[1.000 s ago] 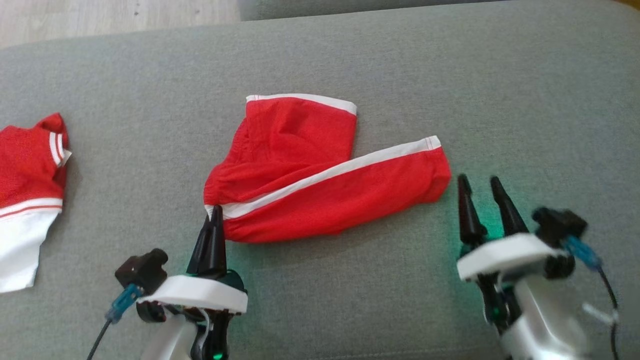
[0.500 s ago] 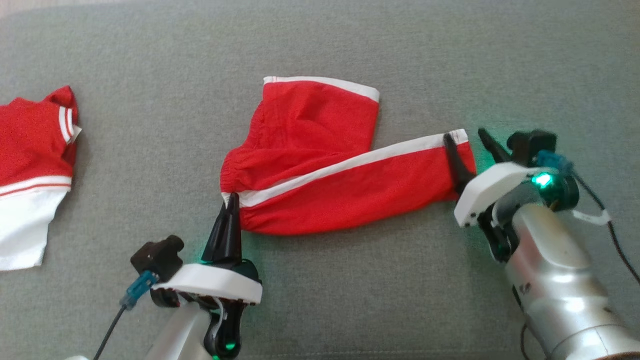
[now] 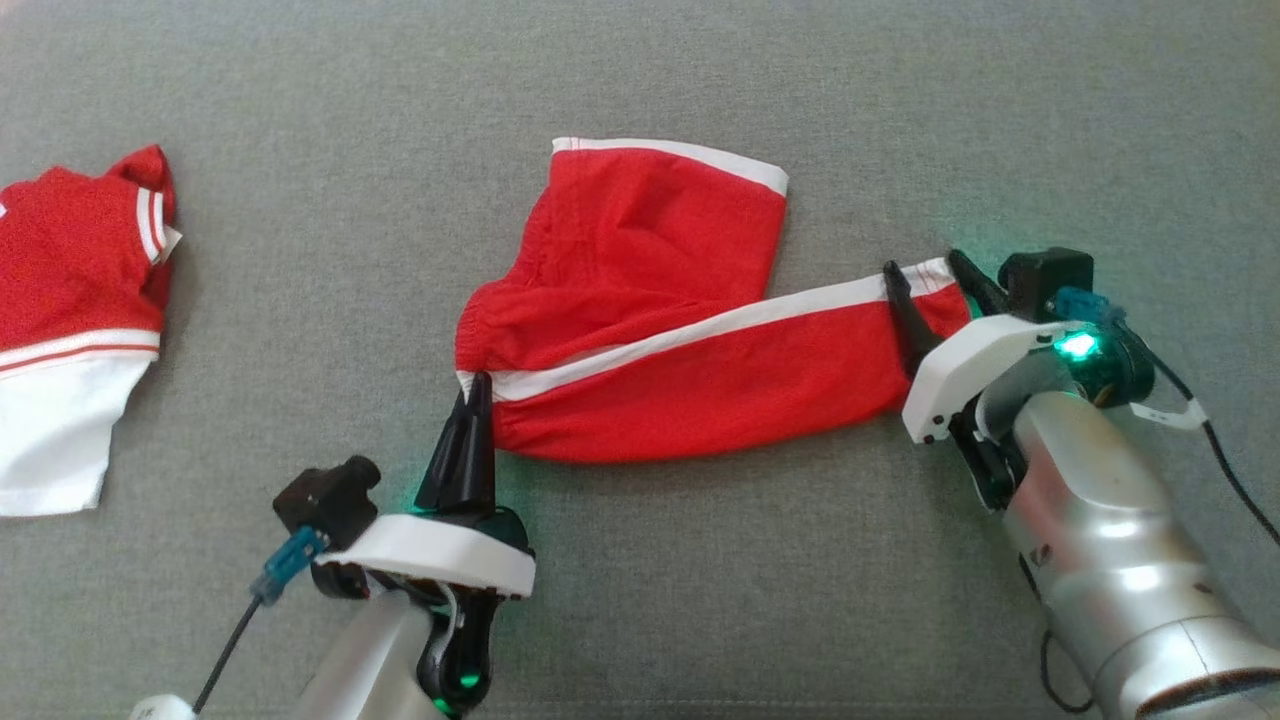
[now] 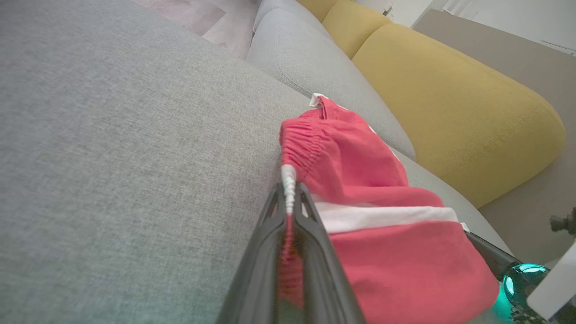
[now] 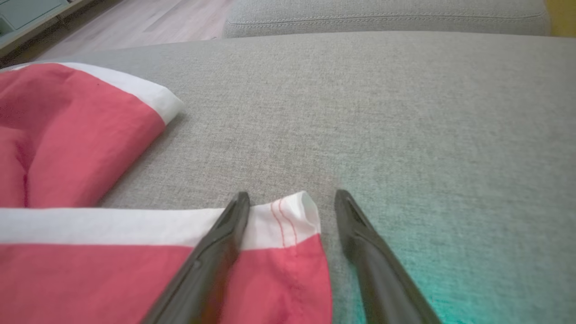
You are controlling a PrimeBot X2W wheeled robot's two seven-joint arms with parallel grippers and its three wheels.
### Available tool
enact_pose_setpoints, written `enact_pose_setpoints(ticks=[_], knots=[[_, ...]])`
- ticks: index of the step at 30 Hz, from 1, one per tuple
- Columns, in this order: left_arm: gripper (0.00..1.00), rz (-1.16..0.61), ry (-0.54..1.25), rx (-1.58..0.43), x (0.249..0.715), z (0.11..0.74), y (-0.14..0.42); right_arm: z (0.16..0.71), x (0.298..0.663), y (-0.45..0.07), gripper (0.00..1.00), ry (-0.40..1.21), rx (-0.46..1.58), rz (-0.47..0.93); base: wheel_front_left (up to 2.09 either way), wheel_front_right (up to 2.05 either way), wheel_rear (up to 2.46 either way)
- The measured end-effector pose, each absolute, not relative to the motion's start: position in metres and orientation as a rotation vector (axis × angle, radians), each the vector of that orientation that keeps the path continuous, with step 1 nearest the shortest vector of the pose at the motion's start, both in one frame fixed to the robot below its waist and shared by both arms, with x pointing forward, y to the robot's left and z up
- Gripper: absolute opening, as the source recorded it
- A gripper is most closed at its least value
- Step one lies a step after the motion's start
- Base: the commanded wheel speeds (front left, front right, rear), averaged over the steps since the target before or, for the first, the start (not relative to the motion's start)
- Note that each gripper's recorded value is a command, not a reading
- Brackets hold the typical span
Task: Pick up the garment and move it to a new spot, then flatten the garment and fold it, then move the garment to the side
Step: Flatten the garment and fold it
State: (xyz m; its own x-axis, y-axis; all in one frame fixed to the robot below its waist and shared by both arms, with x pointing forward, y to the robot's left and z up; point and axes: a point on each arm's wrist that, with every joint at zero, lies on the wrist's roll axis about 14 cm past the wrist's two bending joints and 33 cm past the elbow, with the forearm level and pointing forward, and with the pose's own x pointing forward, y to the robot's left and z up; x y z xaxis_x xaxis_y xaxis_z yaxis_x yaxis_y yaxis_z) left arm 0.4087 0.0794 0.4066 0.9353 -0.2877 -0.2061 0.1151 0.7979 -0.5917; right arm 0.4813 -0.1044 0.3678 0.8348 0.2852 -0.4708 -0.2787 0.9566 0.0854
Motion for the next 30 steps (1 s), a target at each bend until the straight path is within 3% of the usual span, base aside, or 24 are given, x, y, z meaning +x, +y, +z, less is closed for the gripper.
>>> enact_pose_setpoints(ticks=[1,2,3,8,13,21,30], knots=[[0.00,-0.219,0.295,-0.611,0.409,0.406,0.080,0.368,0.482,-0.104,0.35,0.498,0.011,0.301,0.00,0.00,0.00],[0.00,-0.218,0.296,-0.611,0.409,0.406,0.080,0.368,0.483,-0.103,0.06,0.498,0.007,0.304,0.00,0.00,0.00],[0.00,-0.218,0.297,-0.612,0.409,0.406,0.080,0.367,0.482,-0.102,0.00,0.501,0.006,0.306,0.00,0.00,0.00],[0.00,-0.212,0.293,-0.613,0.410,0.406,0.081,0.369,0.482,-0.103,0.00,0.483,0.009,0.303,0.00,0.00,0.00],[0.00,-0.228,0.229,-0.594,0.418,0.427,0.084,0.404,0.496,-0.106,0.00,0.348,0.062,0.275,0.00,0.00,0.00],[0.00,-0.401,-0.107,-0.442,0.460,0.557,0.088,0.548,0.519,-0.113,0.00,-0.066,0.185,0.257,0.00,0.00,0.00],[0.00,-0.588,-0.289,-0.395,0.446,0.673,0.067,0.696,0.478,-0.141,0.00,-0.456,0.208,0.275,0.00,0.00,0.00]])
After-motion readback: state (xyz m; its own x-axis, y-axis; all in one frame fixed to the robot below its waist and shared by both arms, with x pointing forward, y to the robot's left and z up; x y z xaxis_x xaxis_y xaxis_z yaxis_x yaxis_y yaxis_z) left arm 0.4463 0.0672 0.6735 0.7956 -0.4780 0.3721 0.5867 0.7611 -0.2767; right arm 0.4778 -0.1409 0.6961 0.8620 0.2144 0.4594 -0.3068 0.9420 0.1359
